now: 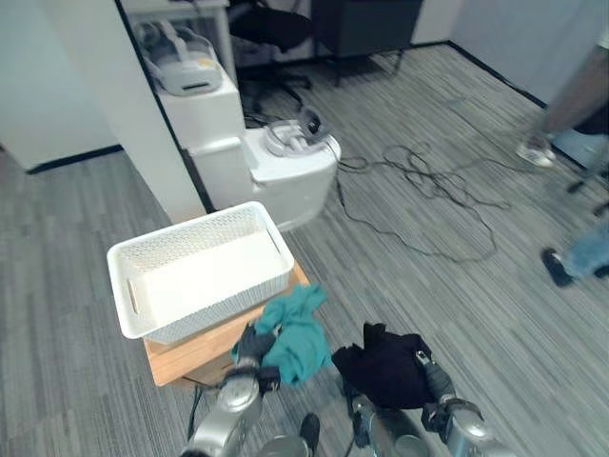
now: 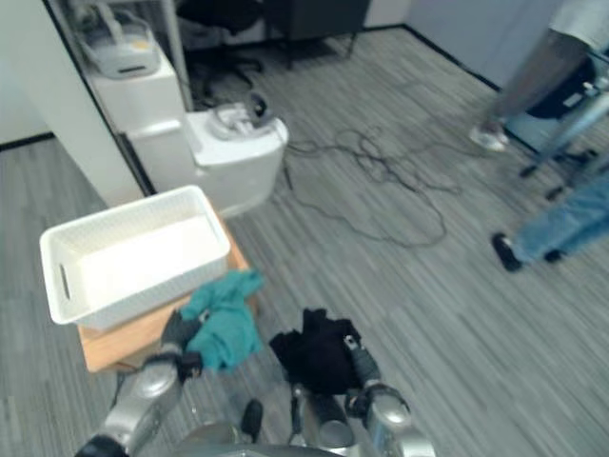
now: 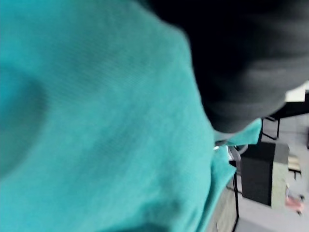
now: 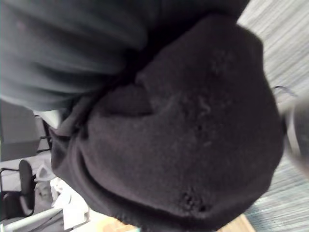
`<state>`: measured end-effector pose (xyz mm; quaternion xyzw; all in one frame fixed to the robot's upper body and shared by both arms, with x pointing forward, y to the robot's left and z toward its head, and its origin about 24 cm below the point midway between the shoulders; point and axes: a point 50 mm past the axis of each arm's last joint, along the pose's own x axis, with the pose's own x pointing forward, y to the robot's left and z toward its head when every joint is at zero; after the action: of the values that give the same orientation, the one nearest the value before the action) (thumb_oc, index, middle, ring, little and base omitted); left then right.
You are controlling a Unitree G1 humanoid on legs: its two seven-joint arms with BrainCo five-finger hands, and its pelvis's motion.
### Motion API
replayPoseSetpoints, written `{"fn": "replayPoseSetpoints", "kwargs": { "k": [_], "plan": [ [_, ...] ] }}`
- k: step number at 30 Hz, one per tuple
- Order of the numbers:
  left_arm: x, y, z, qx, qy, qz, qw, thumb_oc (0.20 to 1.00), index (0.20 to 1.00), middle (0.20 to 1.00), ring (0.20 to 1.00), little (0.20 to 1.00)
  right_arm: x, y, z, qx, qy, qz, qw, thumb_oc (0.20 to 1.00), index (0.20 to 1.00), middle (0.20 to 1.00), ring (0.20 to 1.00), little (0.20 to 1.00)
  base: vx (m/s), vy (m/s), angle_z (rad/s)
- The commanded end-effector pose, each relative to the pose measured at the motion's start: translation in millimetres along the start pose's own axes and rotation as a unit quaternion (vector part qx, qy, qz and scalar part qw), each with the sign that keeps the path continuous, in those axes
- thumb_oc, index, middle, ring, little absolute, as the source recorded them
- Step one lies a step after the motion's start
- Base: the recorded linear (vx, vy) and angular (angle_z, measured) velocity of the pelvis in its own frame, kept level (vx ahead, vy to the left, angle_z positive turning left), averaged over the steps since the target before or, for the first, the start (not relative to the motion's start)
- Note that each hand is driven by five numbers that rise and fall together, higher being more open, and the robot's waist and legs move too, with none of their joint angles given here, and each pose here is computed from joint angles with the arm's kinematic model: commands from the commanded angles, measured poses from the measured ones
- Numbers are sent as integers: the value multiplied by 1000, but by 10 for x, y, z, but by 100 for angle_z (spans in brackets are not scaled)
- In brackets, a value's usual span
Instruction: Tidy up the quilt and then pick up the clothes from the bed and put them into the laundry hamper.
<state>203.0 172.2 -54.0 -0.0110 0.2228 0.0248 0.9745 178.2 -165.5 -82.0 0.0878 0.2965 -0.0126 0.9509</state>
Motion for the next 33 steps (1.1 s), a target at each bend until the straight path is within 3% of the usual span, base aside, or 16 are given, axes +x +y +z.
{"fn": "replayPoseSetpoints", "kwargs": {
  "k": [1,5,13,21,23,25,28,29,33],
  "plan": [
    [92,-274,442,-16,-87,-38,995,200,200,200,200,200,59,-60,380,15,-79,-29,996,200,200,200,200,200,116,135,182],
    [61,-299,276,-44,-47,1,998,200,200,200,200,200,126,-152,497,-3,-82,-19,996,200,200,200,200,200,46,113,126],
    [-9,-172,239,-68,-27,77,994,200,200,200,200,200,155,-96,572,9,-85,-1,996,200,200,200,200,200,16,88,-50],
    [-183,157,579,-141,-142,246,948,200,200,200,200,200,135,-27,530,20,-76,-17,997,200,200,200,200,200,27,47,12],
    [-291,299,648,-153,-175,307,923,200,200,200,200,200,110,-37,472,26,-68,-28,997,200,200,200,200,200,64,49,11],
    [-475,588,800,-150,-251,408,865,200,200,200,200,200,66,-92,344,29,-51,-45,997,200,200,200,200,200,137,71,15],
    [-595,784,1006,-134,-317,457,820,200,200,200,200,200,24,-120,226,23,-33,-50,998,200,200,200,200,200,139,24,19],
    [-686,875,1179,-122,-366,480,788,200,200,200,200,200,-2,-143,166,23,-23,-54,998,200,200,200,200,200,140,8,7],
    [-826,986,1399,-103,-424,505,745,200,200,200,200,200,-41,-204,81,24,-7,-58,998,200,200,200,200,200,132,9,10]
  ]
}}
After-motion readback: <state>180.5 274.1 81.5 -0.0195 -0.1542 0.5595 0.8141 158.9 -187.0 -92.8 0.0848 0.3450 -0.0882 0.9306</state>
